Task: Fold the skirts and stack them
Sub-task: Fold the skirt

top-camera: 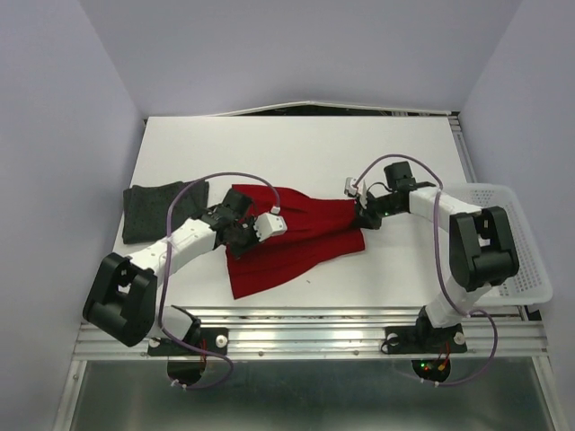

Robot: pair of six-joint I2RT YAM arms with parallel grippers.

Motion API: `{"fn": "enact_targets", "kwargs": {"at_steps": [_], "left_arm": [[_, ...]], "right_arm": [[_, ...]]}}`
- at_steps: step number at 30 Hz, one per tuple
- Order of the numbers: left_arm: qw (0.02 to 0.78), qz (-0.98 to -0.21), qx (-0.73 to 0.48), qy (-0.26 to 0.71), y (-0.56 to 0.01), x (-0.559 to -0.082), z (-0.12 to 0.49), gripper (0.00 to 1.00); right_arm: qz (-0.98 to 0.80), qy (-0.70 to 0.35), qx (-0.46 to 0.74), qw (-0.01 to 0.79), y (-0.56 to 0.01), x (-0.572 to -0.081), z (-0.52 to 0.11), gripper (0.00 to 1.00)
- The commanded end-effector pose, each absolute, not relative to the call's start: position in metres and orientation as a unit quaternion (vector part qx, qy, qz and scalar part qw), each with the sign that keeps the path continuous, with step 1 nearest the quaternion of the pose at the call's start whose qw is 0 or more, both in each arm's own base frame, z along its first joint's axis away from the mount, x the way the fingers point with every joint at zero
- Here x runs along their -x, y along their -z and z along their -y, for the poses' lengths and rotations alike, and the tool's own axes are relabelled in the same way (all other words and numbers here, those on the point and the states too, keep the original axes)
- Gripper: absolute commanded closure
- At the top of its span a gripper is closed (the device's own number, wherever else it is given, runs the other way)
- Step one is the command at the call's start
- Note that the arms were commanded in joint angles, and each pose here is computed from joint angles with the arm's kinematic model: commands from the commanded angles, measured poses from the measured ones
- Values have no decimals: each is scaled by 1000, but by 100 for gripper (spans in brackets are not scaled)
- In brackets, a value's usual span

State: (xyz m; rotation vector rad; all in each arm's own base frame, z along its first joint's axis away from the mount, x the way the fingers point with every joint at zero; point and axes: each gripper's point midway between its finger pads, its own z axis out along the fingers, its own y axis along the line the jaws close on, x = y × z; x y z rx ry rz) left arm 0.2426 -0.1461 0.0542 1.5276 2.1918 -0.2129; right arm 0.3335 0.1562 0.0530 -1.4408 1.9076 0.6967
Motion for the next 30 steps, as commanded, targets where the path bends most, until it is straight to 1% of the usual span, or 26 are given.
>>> {"fn": "enact_targets", "kwargs": {"at_steps": [1,2,3,4,5,6,7,8,10,12,13,14,16,17,18,20,21,24,26,30], "left_arm": [[212,-796,-564,59,-55,-234,132,49],[225,-792,-564,69,-65,-236,138,37],[233,-788,-564,76,-72,-235,141,30],[250,-781,-566,90,-86,-231,145,23],[269,-773,-566,93,-101,-234,149,18],[284,-768,-566,99,-111,-234,152,17],[295,-764,-565,101,-122,-234,154,13],[314,-757,-564,103,-135,-234,156,12],[332,-751,-561,106,-152,-238,162,12],[337,-757,-549,114,-161,-244,169,12],[344,-760,-540,114,-163,-250,173,13],[334,-767,-535,117,-156,-255,178,15],[338,-787,-504,109,-149,-269,185,23],[321,-795,-502,112,-135,-273,191,25],[322,-795,-501,116,-132,-275,200,26],[335,-796,-487,130,-131,-284,221,27],[355,-782,-492,143,-137,-287,239,26],[356,-774,-502,150,-129,-287,263,27],[341,-771,-516,152,-115,-284,282,29],[318,-780,-513,165,-91,-286,299,32]], "right_arm": [[-687,-206,593,365,-76,-341,-149,60],[-687,-210,593,364,-79,-337,-150,51],[-687,-208,591,368,-86,-335,-150,47],[-691,-208,585,370,-89,-334,-149,37],[-695,-200,581,372,-93,-335,-147,31],[-695,-191,578,383,-104,-335,-146,26],[-703,-193,565,386,-109,-334,-146,25],[-708,-191,557,391,-116,-333,-145,25],[-732,-206,510,401,-135,-330,-148,25],[-752,-234,468,402,-149,-327,-153,26],[-769,-259,436,389,-152,-322,-157,28],[-773,-293,420,376,-158,-317,-164,30],[-813,-338,344,326,-151,-305,-169,34],[-826,-349,317,310,-146,-302,-171,35],[-841,-350,290,293,-133,-300,-169,36],[-867,-365,222,257,-123,-293,-171,38],[-882,-365,179,240,-114,-289,-169,41],[-892,-362,149,224,-104,-283,-167,43],[-899,-360,135,208,-95,-279,-166,48],[-915,-345,115,176,-69,-276,-161,55]]}}
